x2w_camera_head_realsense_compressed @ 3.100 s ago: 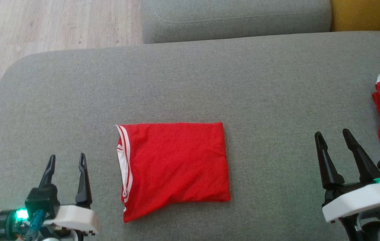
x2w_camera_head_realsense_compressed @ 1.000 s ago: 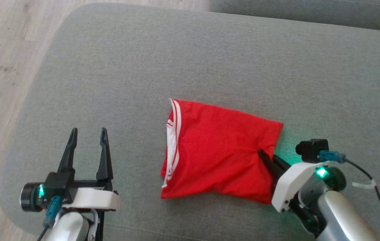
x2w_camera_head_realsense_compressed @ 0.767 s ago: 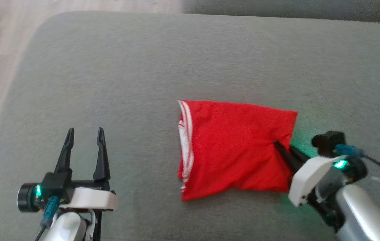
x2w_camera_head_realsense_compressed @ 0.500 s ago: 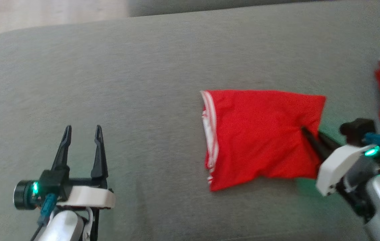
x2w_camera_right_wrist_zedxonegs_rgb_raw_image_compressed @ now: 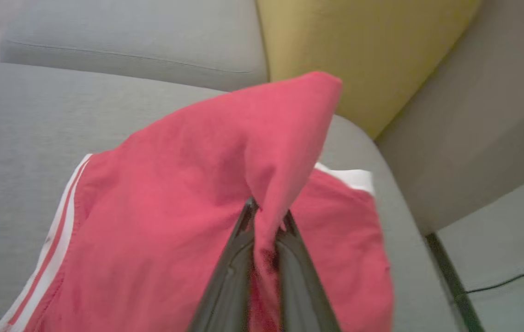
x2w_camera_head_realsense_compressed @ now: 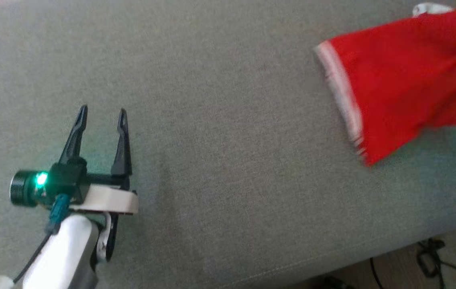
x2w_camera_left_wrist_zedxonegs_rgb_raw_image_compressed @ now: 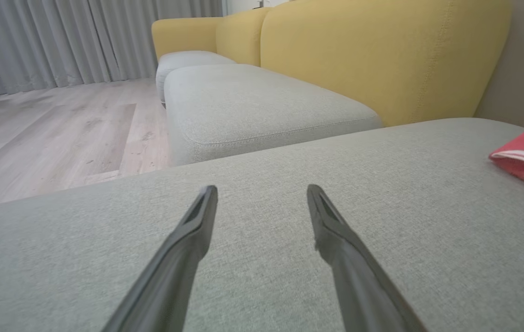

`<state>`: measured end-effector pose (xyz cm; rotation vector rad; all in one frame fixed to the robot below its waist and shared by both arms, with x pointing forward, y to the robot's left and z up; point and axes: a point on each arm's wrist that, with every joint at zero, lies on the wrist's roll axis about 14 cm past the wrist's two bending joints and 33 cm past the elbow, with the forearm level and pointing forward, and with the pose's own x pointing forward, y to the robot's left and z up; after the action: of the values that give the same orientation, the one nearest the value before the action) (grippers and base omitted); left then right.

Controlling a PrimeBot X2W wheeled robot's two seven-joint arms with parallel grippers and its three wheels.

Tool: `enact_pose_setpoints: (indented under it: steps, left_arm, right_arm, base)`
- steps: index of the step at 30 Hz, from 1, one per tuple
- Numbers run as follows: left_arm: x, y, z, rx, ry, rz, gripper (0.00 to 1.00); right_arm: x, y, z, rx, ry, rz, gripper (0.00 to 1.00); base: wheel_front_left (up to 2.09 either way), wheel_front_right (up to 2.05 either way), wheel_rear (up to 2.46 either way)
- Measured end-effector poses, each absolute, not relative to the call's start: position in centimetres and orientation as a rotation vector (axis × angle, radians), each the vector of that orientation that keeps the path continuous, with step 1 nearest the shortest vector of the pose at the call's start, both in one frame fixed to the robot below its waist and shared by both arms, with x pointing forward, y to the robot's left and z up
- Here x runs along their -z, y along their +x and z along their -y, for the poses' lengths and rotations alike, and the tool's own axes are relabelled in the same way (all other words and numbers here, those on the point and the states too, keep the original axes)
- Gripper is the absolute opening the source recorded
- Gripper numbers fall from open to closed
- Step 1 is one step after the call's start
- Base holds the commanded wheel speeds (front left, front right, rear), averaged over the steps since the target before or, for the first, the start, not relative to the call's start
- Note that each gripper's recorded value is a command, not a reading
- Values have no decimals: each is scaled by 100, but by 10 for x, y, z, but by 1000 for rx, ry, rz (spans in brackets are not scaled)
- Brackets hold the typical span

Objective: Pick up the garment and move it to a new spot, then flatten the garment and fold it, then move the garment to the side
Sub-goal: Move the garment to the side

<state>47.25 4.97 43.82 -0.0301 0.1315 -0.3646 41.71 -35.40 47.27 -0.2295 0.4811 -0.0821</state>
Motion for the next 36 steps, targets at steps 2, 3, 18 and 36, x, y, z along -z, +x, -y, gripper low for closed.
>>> enact_pose_setpoints:
  steps: [2,3,18,36]
  left_arm:
    - [-434,478,-44,384,-27,-130,100]
    - [-432,481,-42,391,-27,-128,100]
    - [-428,499,-39,406,-38,-100,100]
    - [-446,471,-57,363,-8,-87,100]
  right_arm:
    - [-481,422,383,146,-260,-483,0]
    - [-485,425,396,178,-277,-484,0]
    - [-475,411,509,549,-284,-542,100]
    - [-484,424,392,359,-153,-225,100]
  base:
    - [0,0,0]
    - [0,0,0]
    - [0,0,0]
    - [0,0,0]
